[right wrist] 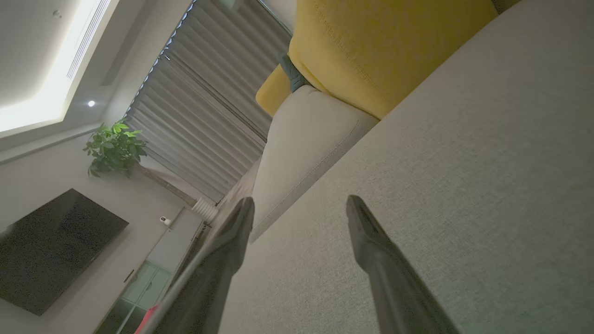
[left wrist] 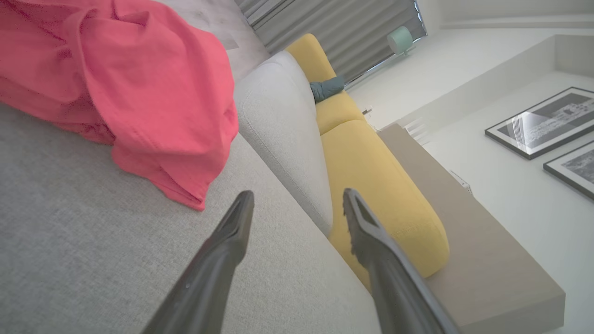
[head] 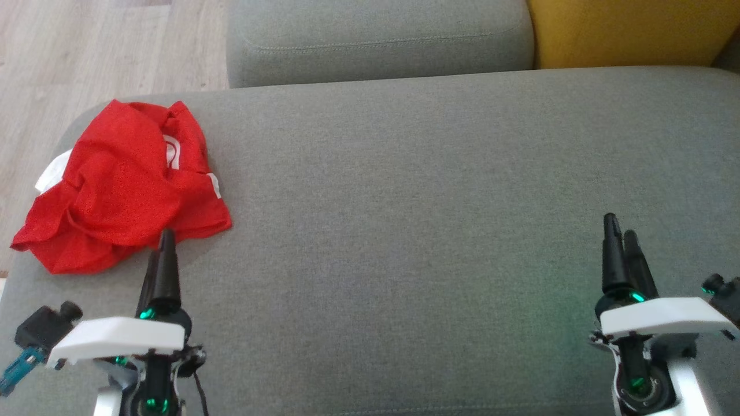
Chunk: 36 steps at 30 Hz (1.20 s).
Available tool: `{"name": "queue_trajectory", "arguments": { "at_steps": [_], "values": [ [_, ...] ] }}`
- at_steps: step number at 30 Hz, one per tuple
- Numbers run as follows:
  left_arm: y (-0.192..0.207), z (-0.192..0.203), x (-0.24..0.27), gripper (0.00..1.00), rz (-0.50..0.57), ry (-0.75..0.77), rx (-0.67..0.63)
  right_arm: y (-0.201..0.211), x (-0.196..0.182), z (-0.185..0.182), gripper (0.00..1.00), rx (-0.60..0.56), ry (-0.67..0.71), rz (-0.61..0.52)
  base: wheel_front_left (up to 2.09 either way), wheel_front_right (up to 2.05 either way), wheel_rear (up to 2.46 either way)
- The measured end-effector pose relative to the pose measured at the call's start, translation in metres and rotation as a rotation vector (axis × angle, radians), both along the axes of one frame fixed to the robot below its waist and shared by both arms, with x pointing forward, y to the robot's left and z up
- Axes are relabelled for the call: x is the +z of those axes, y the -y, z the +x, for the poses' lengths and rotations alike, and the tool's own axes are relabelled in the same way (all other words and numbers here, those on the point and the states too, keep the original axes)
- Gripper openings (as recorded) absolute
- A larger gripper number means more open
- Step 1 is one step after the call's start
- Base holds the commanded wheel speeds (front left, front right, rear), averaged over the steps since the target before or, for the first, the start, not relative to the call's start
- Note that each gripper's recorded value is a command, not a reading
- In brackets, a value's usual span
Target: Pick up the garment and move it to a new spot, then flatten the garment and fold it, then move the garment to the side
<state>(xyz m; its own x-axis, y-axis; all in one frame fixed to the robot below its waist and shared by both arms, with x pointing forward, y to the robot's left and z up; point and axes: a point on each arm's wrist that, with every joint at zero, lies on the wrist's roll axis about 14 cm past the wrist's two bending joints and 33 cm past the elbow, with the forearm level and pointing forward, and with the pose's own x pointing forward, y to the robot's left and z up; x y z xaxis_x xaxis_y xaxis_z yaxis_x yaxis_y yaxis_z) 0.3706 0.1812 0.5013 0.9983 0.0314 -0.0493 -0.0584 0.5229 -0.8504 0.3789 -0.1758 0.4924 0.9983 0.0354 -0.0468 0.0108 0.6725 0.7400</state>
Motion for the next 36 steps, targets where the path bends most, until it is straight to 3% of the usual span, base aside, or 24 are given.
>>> {"name": "queue_trajectory", "arguments": {
  "at_steps": [21, 36],
  "values": [
    [0.042, 0.004, 0.018, 1.0, 0.499, 0.077, -0.131, -0.033, 0.021, 0.008, 1.0, 0.102, 0.109, -0.329, 0.0, 0.0, 0.0],
    [0.065, 0.004, 0.02, 1.0, 0.805, 0.12, -0.178, -0.03, 0.023, 0.006, 1.0, 0.101, 0.149, -0.55, 0.0, 0.0, 0.0]
  ]
}}
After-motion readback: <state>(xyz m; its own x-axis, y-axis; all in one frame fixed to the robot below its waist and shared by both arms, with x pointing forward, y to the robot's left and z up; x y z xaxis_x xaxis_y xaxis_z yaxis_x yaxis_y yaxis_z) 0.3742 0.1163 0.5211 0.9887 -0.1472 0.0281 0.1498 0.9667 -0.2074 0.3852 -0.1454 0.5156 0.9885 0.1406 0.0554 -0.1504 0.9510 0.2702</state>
